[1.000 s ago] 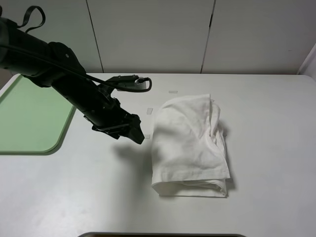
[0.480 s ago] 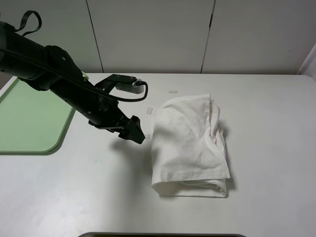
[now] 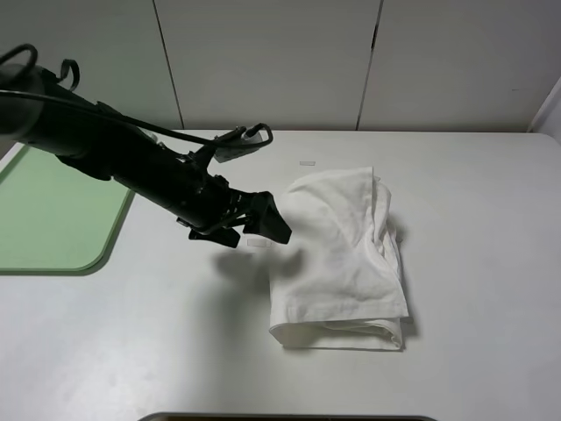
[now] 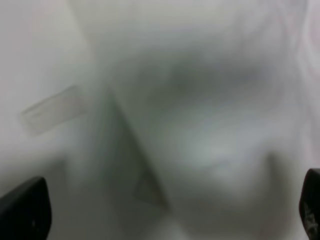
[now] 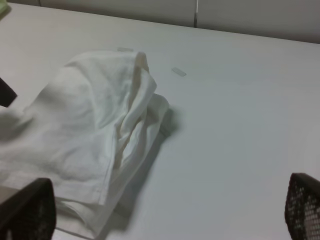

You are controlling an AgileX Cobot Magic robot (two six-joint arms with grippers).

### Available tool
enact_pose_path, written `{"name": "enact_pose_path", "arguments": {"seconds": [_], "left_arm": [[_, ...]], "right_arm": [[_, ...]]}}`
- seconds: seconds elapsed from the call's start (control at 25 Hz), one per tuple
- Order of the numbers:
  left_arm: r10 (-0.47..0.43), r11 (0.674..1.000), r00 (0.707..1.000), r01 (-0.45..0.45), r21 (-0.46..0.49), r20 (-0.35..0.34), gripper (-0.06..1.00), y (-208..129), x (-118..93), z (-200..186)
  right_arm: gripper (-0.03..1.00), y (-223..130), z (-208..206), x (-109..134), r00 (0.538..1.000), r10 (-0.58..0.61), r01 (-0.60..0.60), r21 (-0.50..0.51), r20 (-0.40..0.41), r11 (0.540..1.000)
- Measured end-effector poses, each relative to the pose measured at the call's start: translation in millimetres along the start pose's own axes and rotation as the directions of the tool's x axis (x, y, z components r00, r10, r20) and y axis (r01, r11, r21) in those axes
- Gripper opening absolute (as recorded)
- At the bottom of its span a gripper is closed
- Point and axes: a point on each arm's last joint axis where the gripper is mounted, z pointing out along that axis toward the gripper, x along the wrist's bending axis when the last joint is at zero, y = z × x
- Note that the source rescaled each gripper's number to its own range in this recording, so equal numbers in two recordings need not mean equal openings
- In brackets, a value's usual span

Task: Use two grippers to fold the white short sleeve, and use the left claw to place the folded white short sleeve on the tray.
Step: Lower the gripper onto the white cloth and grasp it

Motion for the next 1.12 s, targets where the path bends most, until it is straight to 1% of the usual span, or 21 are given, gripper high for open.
{"name": "enact_pose_path", "arguments": {"seconds": [0.04,0.08,0.12,0.24,0.28,0.36,0.52,0.64,0.68,0.72,0.8,0.96,1.04,1.12], "left_arm": [[-0.019,1.000,1.000,0.019,0.006,0.022,1.00,-2,1,5],[-0.053,0.999,0.996,0.052,0.014,0.067,1.00,-5,1,16],[-0.069,0.998,0.994,0.068,0.016,0.084,1.00,-6,2,20],[-0.128,0.992,0.987,0.127,0.020,0.101,1.00,-11,6,34],[-0.128,0.992,0.987,0.127,0.020,0.101,1.00,-11,6,34],[-0.180,0.984,0.977,0.179,0.017,0.113,1.00,-15,12,48],[-0.203,0.979,0.969,0.204,0.012,0.141,1.00,-16,13,54],[-0.251,0.967,0.949,0.254,0.009,0.191,0.98,-18,12,62],[-0.251,0.967,0.947,0.254,0.013,0.198,0.97,-19,11,65],[-0.243,0.969,0.947,0.245,0.015,0.209,0.94,-19,9,67],[-0.233,0.972,0.945,0.234,0.027,0.229,0.85,-19,6,73],[-0.215,0.976,0.947,0.212,0.039,0.236,0.66,-19,0,84],[-0.199,0.980,0.954,0.196,0.038,0.223,0.54,-18,-4,88],[-0.186,0.983,0.961,0.183,0.034,0.204,0.41,-18,-4,90]], "right_arm": [[1.00,0,0,0,1.000,0.000,0.000,0.000,0.000,1.000],[1.00,0,0,0,1.000,0.000,0.000,0.000,0.000,1.000],[1.00,0,0,0,1.000,0.000,0.000,0.000,0.000,1.000],[1.00,0,0,0,1.000,0.000,0.000,0.000,0.000,1.000],[1.00,0,0,0,1.000,0.000,0.000,0.000,0.000,1.000],[1.00,0,0,0,1.000,0.000,0.000,0.000,0.000,1.000],[1.00,0,0,0,1.000,0.000,0.000,0.000,0.000,1.000],[1.00,0,0,0,1.000,0.000,0.000,0.000,0.000,1.000],[1.00,0,0,0,1.000,0.000,0.000,0.000,0.000,1.000],[1.00,0,0,0,1.000,0.000,0.000,0.000,0.000,1.000],[1.00,0,0,0,1.000,0.001,-0.001,0.000,0.000,1.000],[1.00,0,0,0,1.000,0.001,-0.001,0.000,0.000,1.000],[1.00,0,0,0,1.000,0.001,-0.001,0.000,0.000,1.000],[1.00,0,0,0,1.000,0.001,-0.001,0.000,0.000,1.000]]}}
